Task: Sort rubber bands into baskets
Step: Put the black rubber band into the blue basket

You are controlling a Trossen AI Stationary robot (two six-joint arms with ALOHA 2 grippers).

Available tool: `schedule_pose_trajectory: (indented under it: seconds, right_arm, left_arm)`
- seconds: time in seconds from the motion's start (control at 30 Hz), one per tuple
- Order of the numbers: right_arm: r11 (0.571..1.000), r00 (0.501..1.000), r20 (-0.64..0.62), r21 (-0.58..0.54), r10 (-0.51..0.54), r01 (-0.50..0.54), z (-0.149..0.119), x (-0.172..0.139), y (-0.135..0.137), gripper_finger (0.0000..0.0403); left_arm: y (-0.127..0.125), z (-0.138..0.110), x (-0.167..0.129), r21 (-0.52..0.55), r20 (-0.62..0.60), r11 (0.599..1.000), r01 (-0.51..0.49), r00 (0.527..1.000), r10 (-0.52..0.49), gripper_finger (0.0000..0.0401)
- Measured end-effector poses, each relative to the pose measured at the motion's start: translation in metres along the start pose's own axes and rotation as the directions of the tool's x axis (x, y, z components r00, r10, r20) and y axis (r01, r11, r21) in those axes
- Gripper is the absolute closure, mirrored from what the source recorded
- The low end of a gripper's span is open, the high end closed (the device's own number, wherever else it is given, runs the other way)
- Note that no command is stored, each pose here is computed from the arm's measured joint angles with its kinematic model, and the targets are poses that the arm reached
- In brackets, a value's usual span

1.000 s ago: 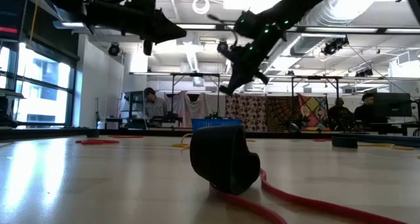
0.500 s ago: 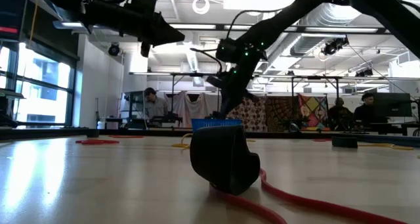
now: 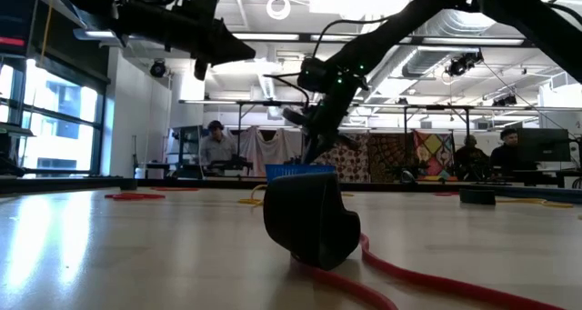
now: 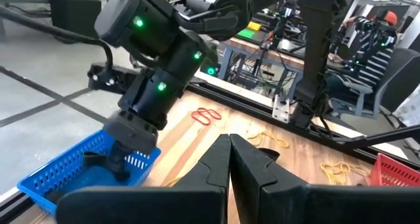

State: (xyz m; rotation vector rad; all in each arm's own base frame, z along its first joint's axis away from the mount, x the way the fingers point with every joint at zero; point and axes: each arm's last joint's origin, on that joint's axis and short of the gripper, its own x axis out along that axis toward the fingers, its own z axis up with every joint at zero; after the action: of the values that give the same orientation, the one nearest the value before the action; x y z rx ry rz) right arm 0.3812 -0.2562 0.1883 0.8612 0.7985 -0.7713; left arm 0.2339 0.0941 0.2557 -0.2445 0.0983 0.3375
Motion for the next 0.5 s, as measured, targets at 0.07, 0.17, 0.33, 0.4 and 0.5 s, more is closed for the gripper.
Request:
schedule_pose_trajectory:
  seconds: [0.07, 0.17, 0.33, 0.4, 0.5]
  right_arm:
    - [1.000, 1.000, 0.012, 0.029, 0.008, -0.009, 0.001, 0.002, 0.000, 0.0395]
    - [0.998, 1.000, -0.003, 0.063, 0.002, -0.002, -0.001, 0.011, -0.002, 0.0389]
    - [0.996, 0.999, -0.042, 0.091, -0.010, 0.013, -0.007, 0.026, -0.006, 0.0371]
    - [0.996, 0.999, -0.042, 0.091, -0.010, 0.014, -0.007, 0.026, -0.006, 0.0362]
    - [0.996, 0.999, -0.040, 0.089, -0.009, 0.013, -0.007, 0.026, -0.006, 0.0347]
  left_arm:
    - [0.000, 0.000, 0.000, 0.000, -0.001, 1.000, 0.000, 1.000, 0.000, 0.0401]
    - [0.000, 0.000, 0.000, 0.001, -0.001, 1.000, 0.000, 1.000, 0.000, 0.0401]
    - [0.000, 0.000, 0.000, 0.002, -0.005, 1.000, -0.001, 1.000, 0.001, 0.0401]
    - [0.000, -0.001, 0.000, 0.004, -0.007, 1.000, -0.001, 1.000, 0.001, 0.0401]
    - [0.000, -0.001, 0.000, 0.011, -0.008, 1.000, -0.002, 1.000, 0.002, 0.0401]
